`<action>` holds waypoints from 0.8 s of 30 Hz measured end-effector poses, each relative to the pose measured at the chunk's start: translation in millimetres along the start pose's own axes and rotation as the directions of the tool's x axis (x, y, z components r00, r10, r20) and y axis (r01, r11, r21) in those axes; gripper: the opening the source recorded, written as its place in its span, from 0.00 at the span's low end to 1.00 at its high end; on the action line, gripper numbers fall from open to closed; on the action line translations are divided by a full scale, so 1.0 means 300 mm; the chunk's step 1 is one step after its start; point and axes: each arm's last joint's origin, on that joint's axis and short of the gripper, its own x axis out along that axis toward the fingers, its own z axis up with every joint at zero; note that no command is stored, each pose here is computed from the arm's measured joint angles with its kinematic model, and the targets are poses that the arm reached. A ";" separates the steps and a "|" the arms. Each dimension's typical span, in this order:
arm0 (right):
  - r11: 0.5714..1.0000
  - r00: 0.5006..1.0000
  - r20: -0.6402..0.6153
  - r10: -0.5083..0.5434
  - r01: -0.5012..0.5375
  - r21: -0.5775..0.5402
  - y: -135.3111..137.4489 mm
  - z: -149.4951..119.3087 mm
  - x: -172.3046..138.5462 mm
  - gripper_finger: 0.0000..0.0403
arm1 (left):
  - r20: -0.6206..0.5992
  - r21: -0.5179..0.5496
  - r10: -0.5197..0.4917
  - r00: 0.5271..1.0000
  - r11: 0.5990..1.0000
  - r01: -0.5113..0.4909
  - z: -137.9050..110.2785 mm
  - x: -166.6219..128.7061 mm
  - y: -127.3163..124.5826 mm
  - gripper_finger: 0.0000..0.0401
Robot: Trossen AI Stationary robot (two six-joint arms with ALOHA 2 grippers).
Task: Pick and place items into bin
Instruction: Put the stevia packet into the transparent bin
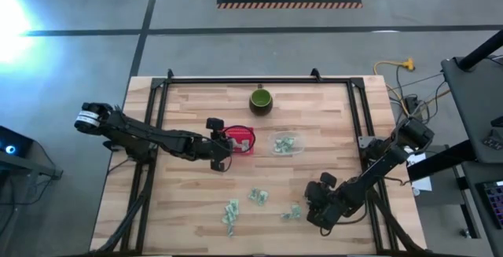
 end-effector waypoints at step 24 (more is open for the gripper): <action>0.976 0.993 0.106 -0.053 0.074 -0.207 -0.011 0.007 0.004 0.08 | 0.000 0.000 0.000 1.000 1.000 0.000 0.000 0.000 0.000 0.27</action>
